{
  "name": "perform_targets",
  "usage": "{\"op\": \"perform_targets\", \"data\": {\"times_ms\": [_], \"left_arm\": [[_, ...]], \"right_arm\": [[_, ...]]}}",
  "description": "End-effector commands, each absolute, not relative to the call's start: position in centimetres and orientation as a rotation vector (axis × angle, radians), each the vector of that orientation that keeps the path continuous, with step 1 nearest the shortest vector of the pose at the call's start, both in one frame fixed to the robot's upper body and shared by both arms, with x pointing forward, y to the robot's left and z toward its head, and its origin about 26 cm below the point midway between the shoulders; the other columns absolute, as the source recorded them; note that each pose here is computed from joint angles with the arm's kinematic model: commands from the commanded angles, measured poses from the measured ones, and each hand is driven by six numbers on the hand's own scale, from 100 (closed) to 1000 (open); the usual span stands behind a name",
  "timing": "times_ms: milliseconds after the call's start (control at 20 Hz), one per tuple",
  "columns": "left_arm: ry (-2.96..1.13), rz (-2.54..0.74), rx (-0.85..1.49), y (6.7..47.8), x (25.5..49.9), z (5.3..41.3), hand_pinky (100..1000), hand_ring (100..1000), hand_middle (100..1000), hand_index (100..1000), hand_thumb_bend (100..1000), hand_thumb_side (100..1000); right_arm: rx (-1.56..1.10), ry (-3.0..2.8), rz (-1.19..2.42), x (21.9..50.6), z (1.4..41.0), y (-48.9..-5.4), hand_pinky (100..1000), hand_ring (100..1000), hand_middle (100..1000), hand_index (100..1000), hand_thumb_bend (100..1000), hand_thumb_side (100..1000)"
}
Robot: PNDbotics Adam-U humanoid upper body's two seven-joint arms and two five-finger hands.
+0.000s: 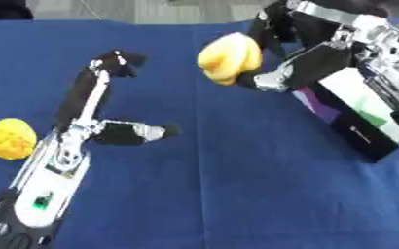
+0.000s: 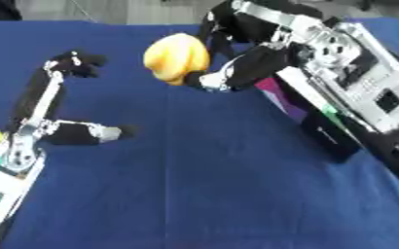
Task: Pick up the objects with one hand, pass them to the other hand, and then place them into the box on the other side of the table.
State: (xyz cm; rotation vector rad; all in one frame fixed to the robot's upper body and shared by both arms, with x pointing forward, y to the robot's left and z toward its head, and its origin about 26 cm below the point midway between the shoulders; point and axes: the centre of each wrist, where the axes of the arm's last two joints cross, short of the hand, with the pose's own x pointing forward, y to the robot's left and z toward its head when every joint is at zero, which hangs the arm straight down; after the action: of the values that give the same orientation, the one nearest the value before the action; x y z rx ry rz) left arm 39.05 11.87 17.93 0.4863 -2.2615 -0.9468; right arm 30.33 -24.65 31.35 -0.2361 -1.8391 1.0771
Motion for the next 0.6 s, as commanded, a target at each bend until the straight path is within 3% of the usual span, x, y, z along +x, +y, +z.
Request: {"op": "perform_targets", "data": {"times_ms": [50, 300, 350, 400, 600], "left_arm": [[-2.255, -0.931, 0.559, 13.9, 39.2, 18.8, 720, 658, 682, 795, 924, 355], [-2.221, -0.903, 0.625, 16.5, 39.1, 19.1, 720, 660, 679, 790, 915, 375], [-2.217, -0.896, 0.64, 17.1, 39.0, 19.2, 720, 660, 679, 788, 913, 377], [-2.213, -0.891, 0.656, 17.6, 38.9, 19.4, 720, 660, 678, 787, 913, 379], [-2.209, -0.857, 0.7, 19.4, 38.3, 20.2, 720, 660, 676, 781, 906, 390]], "right_arm": [[-0.326, -1.888, 1.008, 29.6, 32.8, -26.6, 768, 559, 222, 525, 450, 100], [-0.424, -1.882, 0.835, 29.0, 32.4, -30.1, 768, 560, 225, 528, 448, 100], [-0.447, -1.878, 0.8, 28.8, 32.2, -30.8, 768, 561, 228, 529, 377, 100], [-0.473, -1.875, 0.765, 28.6, 32.1, -31.5, 768, 561, 227, 529, 450, 100], [-0.581, -1.858, 0.633, 28.0, 31.8, -34.0, 769, 562, 229, 530, 452, 100]]}}
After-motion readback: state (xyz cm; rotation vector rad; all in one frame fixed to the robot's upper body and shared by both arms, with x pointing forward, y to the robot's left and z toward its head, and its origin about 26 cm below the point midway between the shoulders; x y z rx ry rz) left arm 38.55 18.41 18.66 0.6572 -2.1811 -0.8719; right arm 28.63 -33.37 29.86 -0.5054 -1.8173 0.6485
